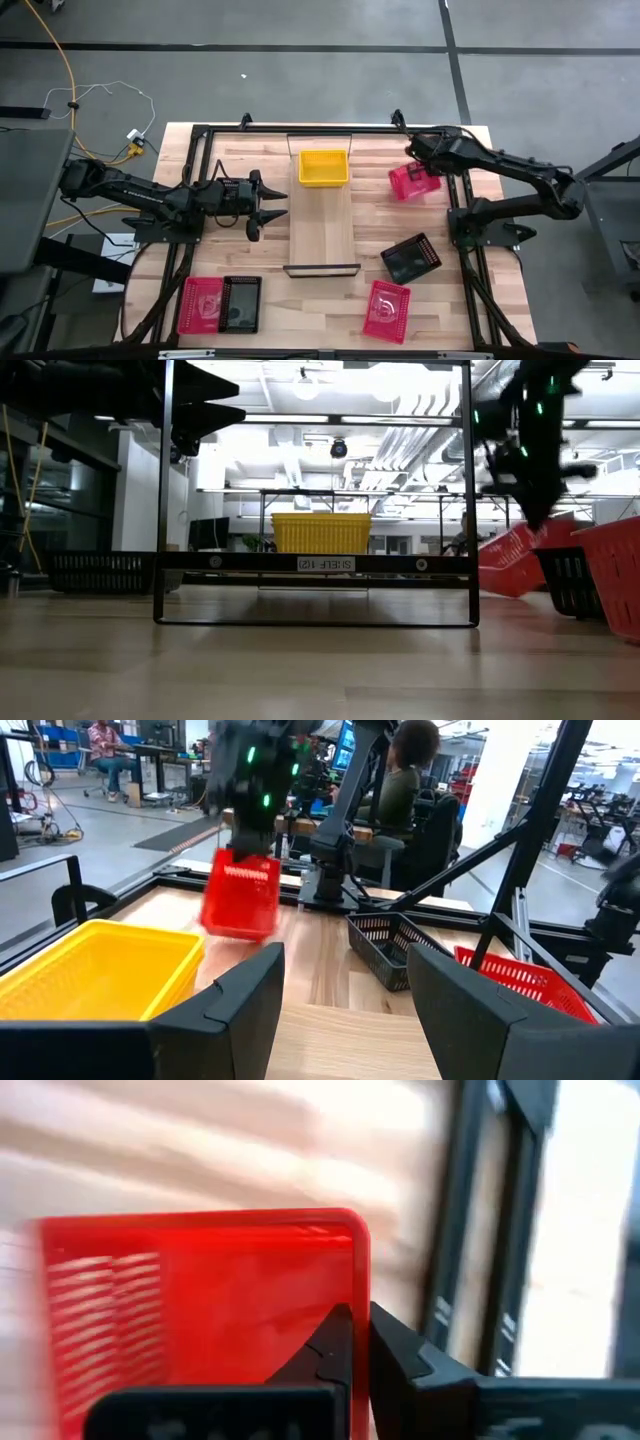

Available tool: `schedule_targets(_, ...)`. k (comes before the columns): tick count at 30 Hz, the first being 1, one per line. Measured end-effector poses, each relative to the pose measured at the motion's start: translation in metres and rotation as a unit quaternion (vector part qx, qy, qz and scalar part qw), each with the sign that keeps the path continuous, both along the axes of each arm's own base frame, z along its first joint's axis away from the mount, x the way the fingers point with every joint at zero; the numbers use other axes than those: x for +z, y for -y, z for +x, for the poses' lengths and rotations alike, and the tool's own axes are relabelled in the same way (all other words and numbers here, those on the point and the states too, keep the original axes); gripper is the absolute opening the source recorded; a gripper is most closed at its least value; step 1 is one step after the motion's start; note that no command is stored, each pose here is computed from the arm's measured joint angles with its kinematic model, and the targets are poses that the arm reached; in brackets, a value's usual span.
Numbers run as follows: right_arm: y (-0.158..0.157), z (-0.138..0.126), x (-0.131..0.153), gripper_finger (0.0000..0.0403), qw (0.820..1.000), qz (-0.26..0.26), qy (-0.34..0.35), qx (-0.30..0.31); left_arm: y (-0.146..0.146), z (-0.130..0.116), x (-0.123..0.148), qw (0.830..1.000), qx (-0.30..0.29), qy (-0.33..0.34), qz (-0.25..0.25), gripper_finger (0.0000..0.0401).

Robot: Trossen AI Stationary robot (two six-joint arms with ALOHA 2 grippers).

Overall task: Stack baskets on shelf by color
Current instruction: Put the top red bin on the shelf

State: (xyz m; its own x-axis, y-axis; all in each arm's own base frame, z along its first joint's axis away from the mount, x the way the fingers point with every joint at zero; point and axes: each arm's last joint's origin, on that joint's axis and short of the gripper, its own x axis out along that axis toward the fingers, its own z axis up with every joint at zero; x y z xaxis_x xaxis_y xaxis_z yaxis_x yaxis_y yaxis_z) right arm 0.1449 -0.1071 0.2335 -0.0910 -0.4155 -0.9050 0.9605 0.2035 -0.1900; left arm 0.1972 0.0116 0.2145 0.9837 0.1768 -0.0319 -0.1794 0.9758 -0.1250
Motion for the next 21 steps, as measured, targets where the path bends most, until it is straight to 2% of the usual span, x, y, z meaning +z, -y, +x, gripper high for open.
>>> schedule_targets(5,-0.022,0.020,0.052,0.0002,0.992,-0.034,0.110,0.060,0.000,0.000,0.000,1.000,0.000,0.000,0.000,0.0202)
schedule_targets(9,-0.051,0.036,0.066,0.0002,0.981,-0.012,0.164,0.103,0.000,0.000,0.000,1.000,0.000,0.000,0.000,0.0202)
schedule_targets(13,-0.084,0.052,0.060,0.0001,0.970,0.015,0.207,0.130,0.000,0.000,0.000,1.000,0.000,0.000,0.000,0.0202)
schedule_targets(18,-0.120,0.072,0.039,0.0001,0.954,0.033,0.260,0.146,0.000,0.000,0.000,1.000,0.001,0.002,-0.003,0.0202)
schedule_targets(21,-0.132,0.085,0.026,0.0001,0.944,0.023,0.297,0.143,0.000,0.000,0.001,1.000,0.001,0.005,-0.008,0.0202)
